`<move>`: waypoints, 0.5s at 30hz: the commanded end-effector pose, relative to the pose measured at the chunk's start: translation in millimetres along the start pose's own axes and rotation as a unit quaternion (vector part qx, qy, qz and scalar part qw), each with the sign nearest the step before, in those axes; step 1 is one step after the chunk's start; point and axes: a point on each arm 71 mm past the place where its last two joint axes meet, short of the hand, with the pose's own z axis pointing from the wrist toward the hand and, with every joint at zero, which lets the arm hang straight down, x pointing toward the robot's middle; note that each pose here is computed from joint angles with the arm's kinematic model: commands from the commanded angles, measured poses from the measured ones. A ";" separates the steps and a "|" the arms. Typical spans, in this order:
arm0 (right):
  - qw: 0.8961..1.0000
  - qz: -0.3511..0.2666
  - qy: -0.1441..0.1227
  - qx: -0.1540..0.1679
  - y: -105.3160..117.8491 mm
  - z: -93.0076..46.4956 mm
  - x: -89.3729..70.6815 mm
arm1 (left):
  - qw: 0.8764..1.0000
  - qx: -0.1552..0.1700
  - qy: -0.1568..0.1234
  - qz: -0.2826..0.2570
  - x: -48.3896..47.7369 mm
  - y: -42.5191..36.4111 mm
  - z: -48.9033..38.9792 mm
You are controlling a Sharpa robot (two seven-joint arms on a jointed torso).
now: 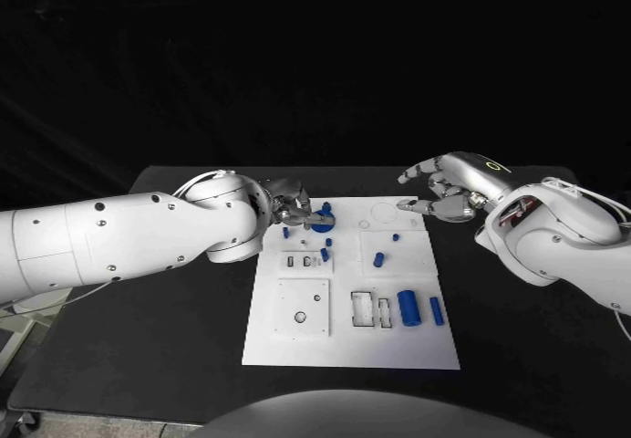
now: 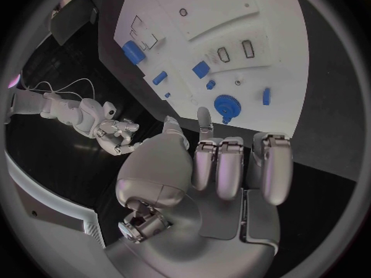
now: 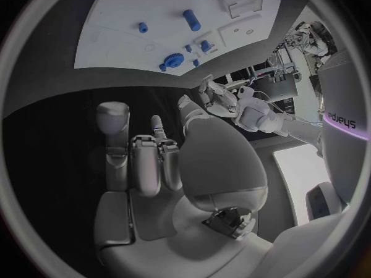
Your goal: Assemble the parts on the task board
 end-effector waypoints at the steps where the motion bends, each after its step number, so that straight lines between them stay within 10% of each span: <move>1: 1.000 0.000 0.009 -0.001 -0.9 -0.8 5.4 | 0.997 -0.049 0.042 0.029 7.9 0.1 7.3; 15: 1.000 0.008 0.010 0.006 -9.7 -6.5 16.3 | 0.991 -0.075 0.082 0.070 27.1 -8.1 34.9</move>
